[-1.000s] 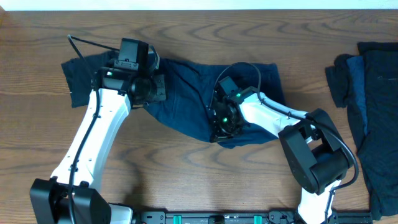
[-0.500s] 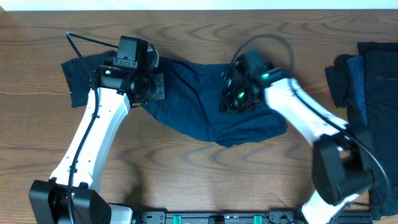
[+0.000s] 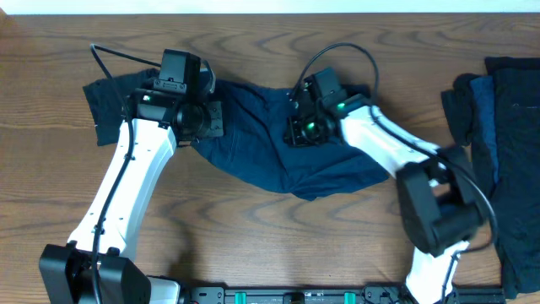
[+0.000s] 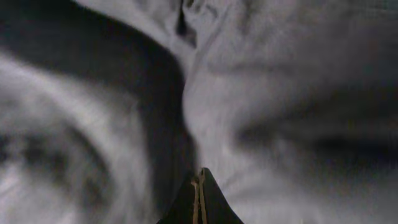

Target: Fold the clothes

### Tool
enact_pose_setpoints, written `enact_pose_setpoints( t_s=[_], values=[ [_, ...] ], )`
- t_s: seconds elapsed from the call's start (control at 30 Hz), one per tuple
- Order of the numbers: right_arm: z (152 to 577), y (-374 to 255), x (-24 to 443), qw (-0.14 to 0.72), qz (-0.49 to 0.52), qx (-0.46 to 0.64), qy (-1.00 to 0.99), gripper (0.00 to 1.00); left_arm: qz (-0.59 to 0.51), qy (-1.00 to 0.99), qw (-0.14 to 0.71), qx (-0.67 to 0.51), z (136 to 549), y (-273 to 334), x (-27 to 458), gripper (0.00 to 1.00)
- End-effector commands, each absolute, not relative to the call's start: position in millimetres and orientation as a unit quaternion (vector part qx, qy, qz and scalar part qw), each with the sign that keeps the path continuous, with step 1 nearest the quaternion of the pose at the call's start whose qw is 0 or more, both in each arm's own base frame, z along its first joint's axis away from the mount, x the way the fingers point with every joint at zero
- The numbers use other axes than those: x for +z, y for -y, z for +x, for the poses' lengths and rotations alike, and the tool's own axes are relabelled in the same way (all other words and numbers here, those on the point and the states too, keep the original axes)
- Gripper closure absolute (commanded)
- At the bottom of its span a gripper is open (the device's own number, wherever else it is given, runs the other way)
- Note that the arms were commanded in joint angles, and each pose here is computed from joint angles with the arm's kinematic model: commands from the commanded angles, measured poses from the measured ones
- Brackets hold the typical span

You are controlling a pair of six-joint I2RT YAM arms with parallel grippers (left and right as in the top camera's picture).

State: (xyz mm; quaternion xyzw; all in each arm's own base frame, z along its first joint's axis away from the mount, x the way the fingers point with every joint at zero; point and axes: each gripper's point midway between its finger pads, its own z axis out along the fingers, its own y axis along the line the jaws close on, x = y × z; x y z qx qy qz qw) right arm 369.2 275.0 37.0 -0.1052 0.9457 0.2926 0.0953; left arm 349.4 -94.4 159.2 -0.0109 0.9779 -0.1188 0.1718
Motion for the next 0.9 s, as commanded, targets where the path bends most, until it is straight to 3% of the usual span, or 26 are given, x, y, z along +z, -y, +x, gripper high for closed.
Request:
enact_pose_setpoints(
  t_s=[0.0,0.27,0.6,0.87],
  values=[
    [365.7,-290.6,16.1,0.087,-0.117,0.298,-0.944,0.99,0.0,-0.974,0.193,-0.12,354.6,94.9,175.5,0.94],
    [372.4,-305.1,2.9,0.113,-0.144,0.294,-0.938,0.99,0.001,-0.974,0.19,-0.122,353.4,95.6,175.1,0.94],
    [435.6,-279.7,56.6,0.195,-0.111,0.314,-0.922,0.99,0.001,-0.974,0.19,-0.122,353.5,95.6,175.1,0.94],
    [448.5,-270.0,44.9,0.232,-0.099,0.241,-0.937,0.99,0.001,-0.975,0.188,-0.121,352.6,95.8,174.7,0.94]
  ],
)
